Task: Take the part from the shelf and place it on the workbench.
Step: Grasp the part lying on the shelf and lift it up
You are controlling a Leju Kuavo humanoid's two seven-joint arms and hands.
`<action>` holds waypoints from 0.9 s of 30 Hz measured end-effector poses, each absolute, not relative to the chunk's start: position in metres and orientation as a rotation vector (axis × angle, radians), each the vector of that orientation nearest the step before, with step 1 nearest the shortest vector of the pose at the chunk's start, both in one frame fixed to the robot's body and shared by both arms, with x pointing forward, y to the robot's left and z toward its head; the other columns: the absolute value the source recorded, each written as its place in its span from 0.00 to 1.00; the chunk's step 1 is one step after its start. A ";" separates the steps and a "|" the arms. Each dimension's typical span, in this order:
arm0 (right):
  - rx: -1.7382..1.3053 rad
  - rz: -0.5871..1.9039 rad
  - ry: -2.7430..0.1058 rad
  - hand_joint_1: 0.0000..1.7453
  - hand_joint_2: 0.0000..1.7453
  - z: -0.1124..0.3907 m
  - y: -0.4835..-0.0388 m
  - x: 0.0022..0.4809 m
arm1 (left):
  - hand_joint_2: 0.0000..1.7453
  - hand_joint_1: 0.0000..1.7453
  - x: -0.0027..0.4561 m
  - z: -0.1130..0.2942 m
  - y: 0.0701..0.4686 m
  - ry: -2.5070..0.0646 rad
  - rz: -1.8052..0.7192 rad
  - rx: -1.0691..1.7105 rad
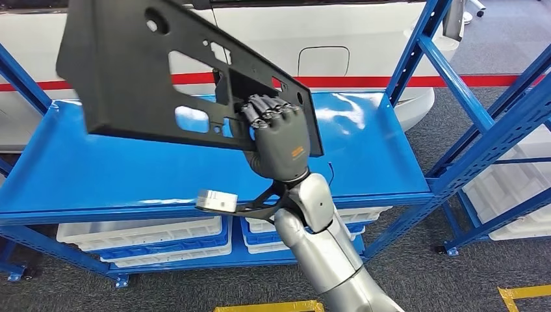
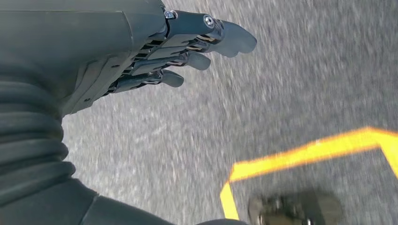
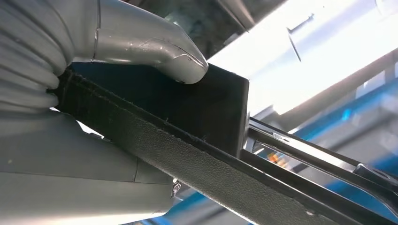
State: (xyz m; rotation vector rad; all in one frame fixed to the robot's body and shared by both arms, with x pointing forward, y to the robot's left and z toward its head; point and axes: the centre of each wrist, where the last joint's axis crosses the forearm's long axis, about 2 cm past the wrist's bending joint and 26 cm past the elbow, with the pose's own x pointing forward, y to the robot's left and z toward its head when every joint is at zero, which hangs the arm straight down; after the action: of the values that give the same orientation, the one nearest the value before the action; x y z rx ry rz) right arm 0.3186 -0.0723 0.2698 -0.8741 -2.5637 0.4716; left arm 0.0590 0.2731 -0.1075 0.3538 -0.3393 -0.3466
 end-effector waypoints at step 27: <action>0.160 0.286 -2.571 1.00 1.00 0.269 -0.127 0.271 | 1.00 0.00 0.049 -0.110 0.279 -0.417 -0.201 0.253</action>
State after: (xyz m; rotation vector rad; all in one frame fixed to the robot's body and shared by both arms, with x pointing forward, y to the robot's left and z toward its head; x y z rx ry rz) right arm 0.2711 -0.1270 0.2693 0.1600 -2.5714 0.2857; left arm 0.0488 0.2794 -0.1098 0.2526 -0.4166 -0.2009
